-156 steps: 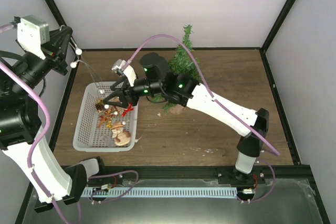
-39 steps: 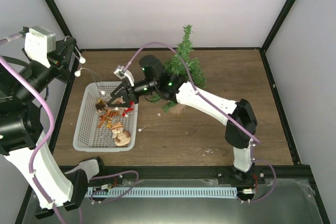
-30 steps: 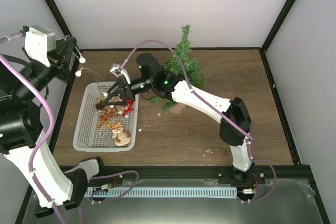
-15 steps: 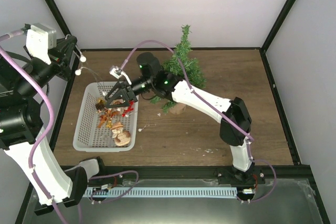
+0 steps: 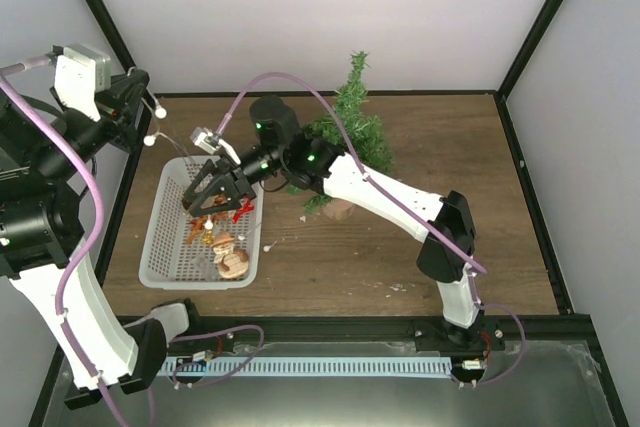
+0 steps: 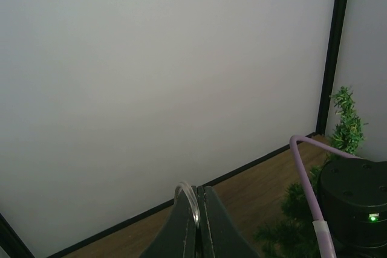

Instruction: Decorate the small christmas tree

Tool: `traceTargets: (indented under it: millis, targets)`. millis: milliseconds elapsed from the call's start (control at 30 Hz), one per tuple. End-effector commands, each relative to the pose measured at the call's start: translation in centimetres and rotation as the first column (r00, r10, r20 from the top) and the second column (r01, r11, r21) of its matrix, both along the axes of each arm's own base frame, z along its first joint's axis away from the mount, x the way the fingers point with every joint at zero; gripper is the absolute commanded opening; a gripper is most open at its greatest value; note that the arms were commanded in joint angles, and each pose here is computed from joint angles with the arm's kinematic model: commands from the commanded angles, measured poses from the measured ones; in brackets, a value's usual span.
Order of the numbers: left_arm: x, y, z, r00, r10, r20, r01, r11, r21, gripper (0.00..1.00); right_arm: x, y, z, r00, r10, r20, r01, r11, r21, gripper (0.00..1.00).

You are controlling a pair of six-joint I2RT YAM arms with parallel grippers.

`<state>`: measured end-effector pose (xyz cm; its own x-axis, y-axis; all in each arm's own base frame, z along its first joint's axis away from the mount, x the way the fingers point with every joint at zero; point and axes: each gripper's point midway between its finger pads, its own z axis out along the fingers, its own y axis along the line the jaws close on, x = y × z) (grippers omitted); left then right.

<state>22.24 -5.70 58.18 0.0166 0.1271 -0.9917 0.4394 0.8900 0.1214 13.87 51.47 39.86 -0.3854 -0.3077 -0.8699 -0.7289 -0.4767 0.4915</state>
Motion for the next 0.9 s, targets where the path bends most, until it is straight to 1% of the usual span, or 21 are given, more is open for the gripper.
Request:
traceTargets:
  millis: [0,233,433,567,600,667,733,867]
  targets:
    - [0.1,0.1,0.0,1.000,0.006,0.010,-0.006,1.000,0.007,0.00,-1.1,-1.2,2.6,0.999,0.021,0.031,-0.022,0.999,0.037,0.57]
    - [1.5,1.0,-0.9,0.999,0.048,-0.024,-0.048,0.999,-0.002,0.00,-2.2,-2.6,5.0,0.998,0.047,0.044,-0.050,0.997,0.067,0.45]
    - [2.7,2.0,-1.5,0.995,0.090,-0.050,-0.090,0.996,-0.004,0.00,-4.2,-5.1,8.4,0.995,0.064,0.073,-0.072,0.991,0.112,0.38]
    - [3.5,2.3,-2.2,0.993,0.095,-0.076,-0.096,0.995,-0.004,0.00,-6.1,-7.1,12.3,0.992,0.053,0.117,-0.073,0.982,0.172,0.25]
    - [3.8,2.3,-2.3,0.992,0.094,-0.082,-0.094,0.996,-0.005,0.00,-6.1,-7.3,12.5,0.992,0.047,0.113,-0.066,0.983,0.169,0.22]
    - [4.1,2.2,-2.5,0.992,0.080,-0.093,-0.081,0.997,-0.007,0.00,-6.6,-8.0,14.4,0.992,0.034,0.119,-0.057,0.979,0.195,0.18]
    - [4.3,1.9,-2.7,0.993,0.057,-0.099,-0.058,0.998,-0.005,0.00,-6.9,-8.3,15.6,0.994,0.023,0.107,-0.045,0.977,0.210,0.17]
    - [4.9,1.6,-3.4,0.993,0.024,-0.113,-0.023,1.000,0.003,0.00,-7.5,-8.2,17.5,0.998,-0.003,0.071,-0.015,0.969,0.245,0.16]
